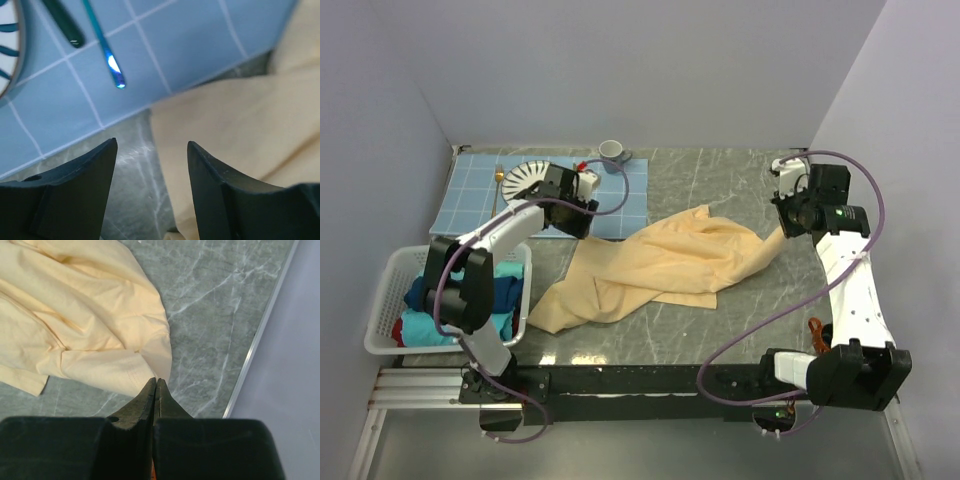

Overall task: Roll the t-shirts
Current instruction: Flatten out the T-shirt at the center of the board.

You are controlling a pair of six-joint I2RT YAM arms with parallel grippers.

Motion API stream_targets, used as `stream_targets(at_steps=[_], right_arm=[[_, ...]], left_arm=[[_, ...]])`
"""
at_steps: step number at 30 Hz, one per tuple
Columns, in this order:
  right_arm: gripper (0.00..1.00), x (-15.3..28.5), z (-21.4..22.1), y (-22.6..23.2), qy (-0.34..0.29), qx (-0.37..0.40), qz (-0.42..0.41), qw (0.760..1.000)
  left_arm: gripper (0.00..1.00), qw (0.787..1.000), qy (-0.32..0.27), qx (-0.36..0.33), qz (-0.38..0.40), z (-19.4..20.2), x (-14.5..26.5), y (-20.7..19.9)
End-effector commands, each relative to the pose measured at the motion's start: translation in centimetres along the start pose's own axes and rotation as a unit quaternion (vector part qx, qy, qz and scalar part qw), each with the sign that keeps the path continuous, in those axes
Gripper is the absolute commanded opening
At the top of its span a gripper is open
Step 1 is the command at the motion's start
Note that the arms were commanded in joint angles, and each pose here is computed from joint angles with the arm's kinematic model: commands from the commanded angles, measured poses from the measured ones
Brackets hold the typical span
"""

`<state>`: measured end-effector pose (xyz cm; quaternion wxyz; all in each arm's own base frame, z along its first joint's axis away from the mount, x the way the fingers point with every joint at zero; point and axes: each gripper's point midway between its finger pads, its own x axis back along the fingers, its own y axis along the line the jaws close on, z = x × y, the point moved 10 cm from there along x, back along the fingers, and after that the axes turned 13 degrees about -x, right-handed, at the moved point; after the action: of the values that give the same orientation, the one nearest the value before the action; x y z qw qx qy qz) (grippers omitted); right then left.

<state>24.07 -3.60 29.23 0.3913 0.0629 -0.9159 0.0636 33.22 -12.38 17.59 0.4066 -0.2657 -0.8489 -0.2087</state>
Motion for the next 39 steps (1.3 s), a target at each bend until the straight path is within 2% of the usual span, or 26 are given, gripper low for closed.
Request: stream_targets(at_steps=[1, 5, 9, 18, 23, 29, 35, 39], right_arm=[[0.0, 0.2, -1.8, -0.1, -0.031, -0.022, -0.004, 0.999], [0.0, -0.4, -1.9, -0.1, -0.019, -0.031, -0.011, 0.999], [0.0, -0.7, -2.2, -0.3, -0.016, -0.03, -0.007, 0.999], [0.0, -1.6, -3.0, -0.6, -0.005, -0.039, -0.011, 0.999], [0.0, -1.9, -3.1, -0.7, -0.002, -0.039, -0.01, 0.999], [0.0, -2.2, -3.3, -0.7, -0.001, -0.046, -0.013, 0.999], [0.0, -2.7, -3.2, -0.8, 0.003, -0.048, -0.011, 0.999], [0.0, -2.8, -3.2, -0.8, 0.003, -0.05, -0.012, 0.999]], left_arm=[[0.64, 0.999, -0.034, 0.024, -0.033, -1.9, -0.5, 3.0], [0.65, 0.999, -0.021, 0.019, 0.019, -1.7, -2.0, 2.7], [0.58, 0.998, -0.013, 0.022, 0.061, -1.3, -3.3, 2.1], [0.54, 0.997, 0.012, 0.025, 0.078, -0.3, -5.4, 1.9], [0.47, 0.995, 0.011, 0.028, 0.091, -0.2, -6.0, 1.7], [0.46, 0.995, 0.003, 0.034, 0.098, -0.7, -6.4, 1.7], [0.35, 0.993, -0.003, 0.03, 0.111, -1.2, -6.7, 1.7], [0.2, 0.992, -0.002, 0.026, 0.123, -1.1, -6.8, 1.6]])
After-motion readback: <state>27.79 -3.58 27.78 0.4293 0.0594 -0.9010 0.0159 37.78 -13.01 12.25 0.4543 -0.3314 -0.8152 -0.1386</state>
